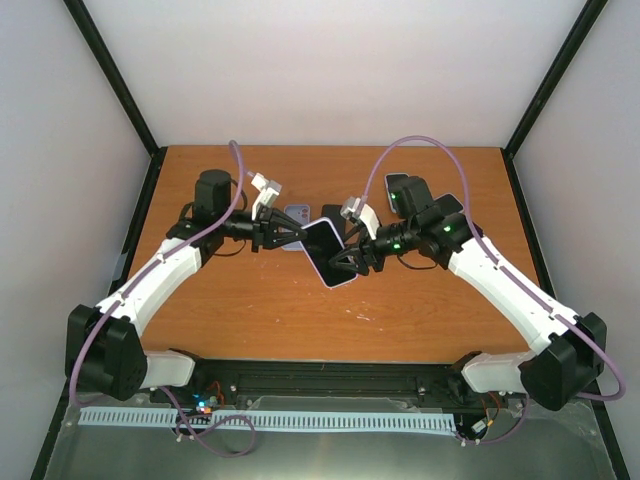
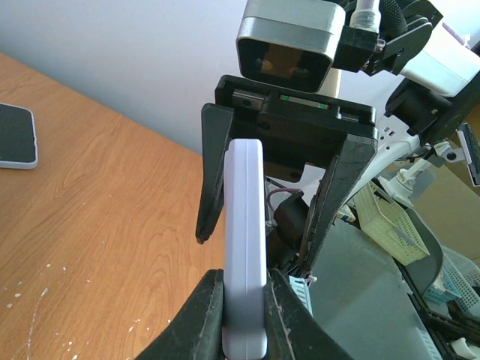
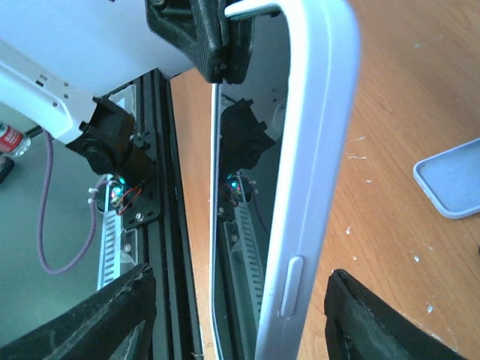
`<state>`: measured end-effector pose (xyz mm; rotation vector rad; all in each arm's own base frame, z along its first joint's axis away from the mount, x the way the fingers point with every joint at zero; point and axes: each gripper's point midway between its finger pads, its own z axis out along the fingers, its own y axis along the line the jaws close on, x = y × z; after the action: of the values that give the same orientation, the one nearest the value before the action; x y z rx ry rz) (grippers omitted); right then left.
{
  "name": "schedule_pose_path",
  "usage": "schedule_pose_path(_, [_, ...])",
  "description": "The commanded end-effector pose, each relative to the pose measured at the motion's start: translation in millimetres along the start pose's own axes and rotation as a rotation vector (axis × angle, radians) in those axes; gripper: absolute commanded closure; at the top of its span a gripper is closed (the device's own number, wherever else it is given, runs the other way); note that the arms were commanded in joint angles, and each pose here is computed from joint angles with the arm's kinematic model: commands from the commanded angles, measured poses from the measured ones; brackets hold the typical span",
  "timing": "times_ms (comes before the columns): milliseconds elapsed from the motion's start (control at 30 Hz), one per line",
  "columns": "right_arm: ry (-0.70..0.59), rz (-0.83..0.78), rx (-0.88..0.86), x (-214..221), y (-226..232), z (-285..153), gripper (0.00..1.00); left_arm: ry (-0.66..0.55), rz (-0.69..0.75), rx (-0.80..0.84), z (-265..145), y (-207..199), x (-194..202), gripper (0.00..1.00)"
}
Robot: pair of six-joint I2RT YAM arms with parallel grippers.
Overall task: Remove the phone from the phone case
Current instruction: Pick up the phone at the center of the board.
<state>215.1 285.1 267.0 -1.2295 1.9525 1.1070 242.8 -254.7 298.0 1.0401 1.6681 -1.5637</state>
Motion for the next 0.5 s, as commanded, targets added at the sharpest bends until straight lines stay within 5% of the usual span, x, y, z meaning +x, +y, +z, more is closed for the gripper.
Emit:
schedule_pose_path(0, [-0.004, 0.0, -0.052, -5.3, 10.3, -0.9, 0.43, -0.009, 0.133, 0.046, -0.8, -23.2, -21.5, 0.99])
schedule_pose_path(467, [0.023, -0.007, -0.083, -1.9, 16.5, 8.7, 0.77, 0.016, 0.146, 0.059, 6.6, -26.9, -18.7, 0.99])
